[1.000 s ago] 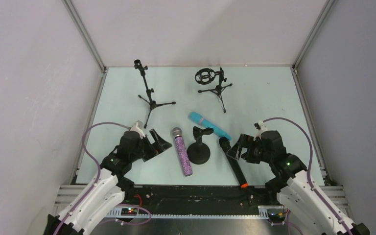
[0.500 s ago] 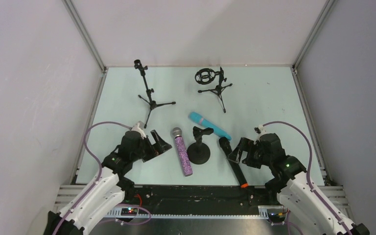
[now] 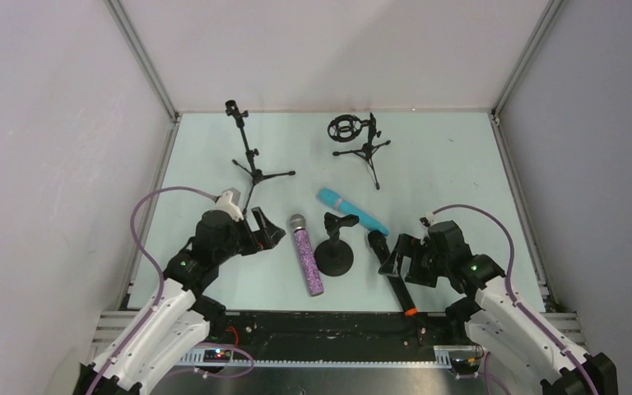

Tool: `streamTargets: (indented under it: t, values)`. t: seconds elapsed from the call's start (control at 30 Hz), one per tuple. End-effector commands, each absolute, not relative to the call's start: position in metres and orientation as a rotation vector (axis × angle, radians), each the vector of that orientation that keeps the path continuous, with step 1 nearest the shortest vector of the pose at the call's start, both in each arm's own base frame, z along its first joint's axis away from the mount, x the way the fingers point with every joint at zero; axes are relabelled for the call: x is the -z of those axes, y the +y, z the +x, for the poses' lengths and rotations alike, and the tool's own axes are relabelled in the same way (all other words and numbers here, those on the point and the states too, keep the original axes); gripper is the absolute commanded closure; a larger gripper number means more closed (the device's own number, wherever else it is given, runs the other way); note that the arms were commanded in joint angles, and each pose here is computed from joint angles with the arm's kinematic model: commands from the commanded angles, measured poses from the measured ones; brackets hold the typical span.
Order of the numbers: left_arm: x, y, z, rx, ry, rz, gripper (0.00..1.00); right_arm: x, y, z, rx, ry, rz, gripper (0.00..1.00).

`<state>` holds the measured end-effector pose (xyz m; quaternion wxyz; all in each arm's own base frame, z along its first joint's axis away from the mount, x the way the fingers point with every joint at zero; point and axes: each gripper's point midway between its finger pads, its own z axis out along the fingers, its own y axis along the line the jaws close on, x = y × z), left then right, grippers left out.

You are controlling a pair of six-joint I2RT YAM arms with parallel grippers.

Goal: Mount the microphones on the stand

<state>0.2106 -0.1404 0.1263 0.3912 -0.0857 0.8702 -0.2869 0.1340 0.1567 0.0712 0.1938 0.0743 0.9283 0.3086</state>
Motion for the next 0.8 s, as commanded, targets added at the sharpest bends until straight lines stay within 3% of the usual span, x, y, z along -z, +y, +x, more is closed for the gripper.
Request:
streamTargets:
  t: [0.0, 0.47, 0.77]
  values:
    - [-0.152, -0.144, 0.22, 0.723, 2.145, -0.107, 0.0, -0.074, 0.161, 0.13, -0.893, 2.61, 0.188, 0.0]
    - [-0.215, -0.164, 0.223, 0.809, 2.031, 0.108, 0.0, -0.083, 0.161, 0.132, -0.802, 2.615, 0.185, 0.0]
    - [-0.198, -0.162, 0.222, 0.758, 2.11, 0.178, 0.0, -0.084, 0.154, 0.139, -0.599, 2.676, 0.177, 0.0]
